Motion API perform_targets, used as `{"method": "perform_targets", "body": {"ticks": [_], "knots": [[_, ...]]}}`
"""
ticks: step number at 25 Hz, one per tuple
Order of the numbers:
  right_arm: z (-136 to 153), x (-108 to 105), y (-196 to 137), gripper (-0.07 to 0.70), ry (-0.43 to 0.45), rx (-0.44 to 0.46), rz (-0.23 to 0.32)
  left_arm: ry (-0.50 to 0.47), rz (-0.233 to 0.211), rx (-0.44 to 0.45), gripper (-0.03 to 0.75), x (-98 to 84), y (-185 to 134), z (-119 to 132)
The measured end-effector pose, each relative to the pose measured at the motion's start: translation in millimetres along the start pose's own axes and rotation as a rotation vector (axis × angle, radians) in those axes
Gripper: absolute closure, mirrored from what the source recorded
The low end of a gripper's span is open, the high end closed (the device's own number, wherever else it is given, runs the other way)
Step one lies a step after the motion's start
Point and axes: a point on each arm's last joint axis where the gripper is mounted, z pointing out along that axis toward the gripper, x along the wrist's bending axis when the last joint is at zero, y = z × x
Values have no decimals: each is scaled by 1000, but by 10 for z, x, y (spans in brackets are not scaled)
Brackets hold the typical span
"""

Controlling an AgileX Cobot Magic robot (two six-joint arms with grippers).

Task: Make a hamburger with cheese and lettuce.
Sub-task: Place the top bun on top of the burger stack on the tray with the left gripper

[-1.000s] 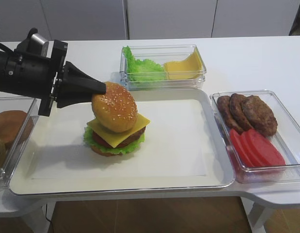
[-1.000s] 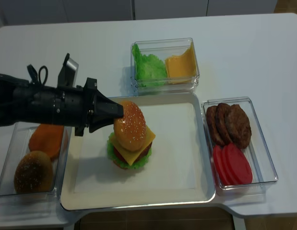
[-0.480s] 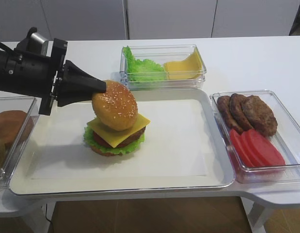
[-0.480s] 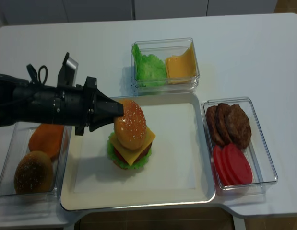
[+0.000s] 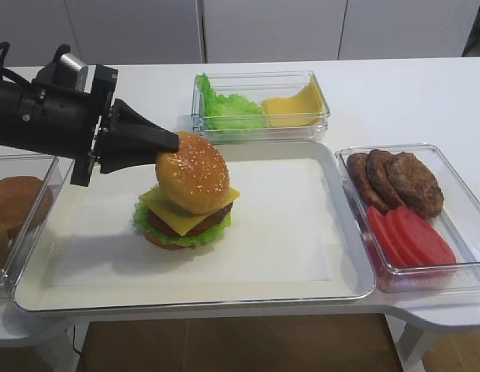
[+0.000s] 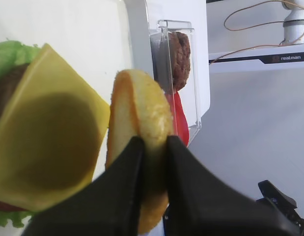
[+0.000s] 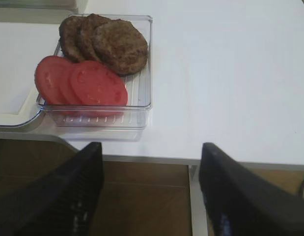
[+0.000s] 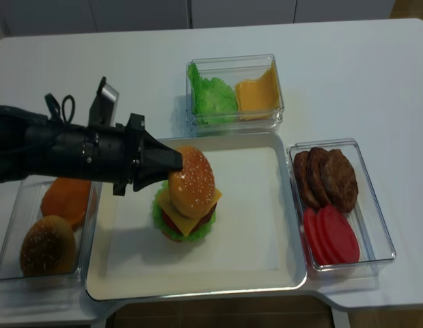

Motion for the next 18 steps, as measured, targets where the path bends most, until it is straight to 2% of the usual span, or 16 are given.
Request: {"method": "perform_targets", "body": {"ticks": [18], "knots": [[0,0,0,166,0,0,0,18,14,4,622,28,1,-27]]}}
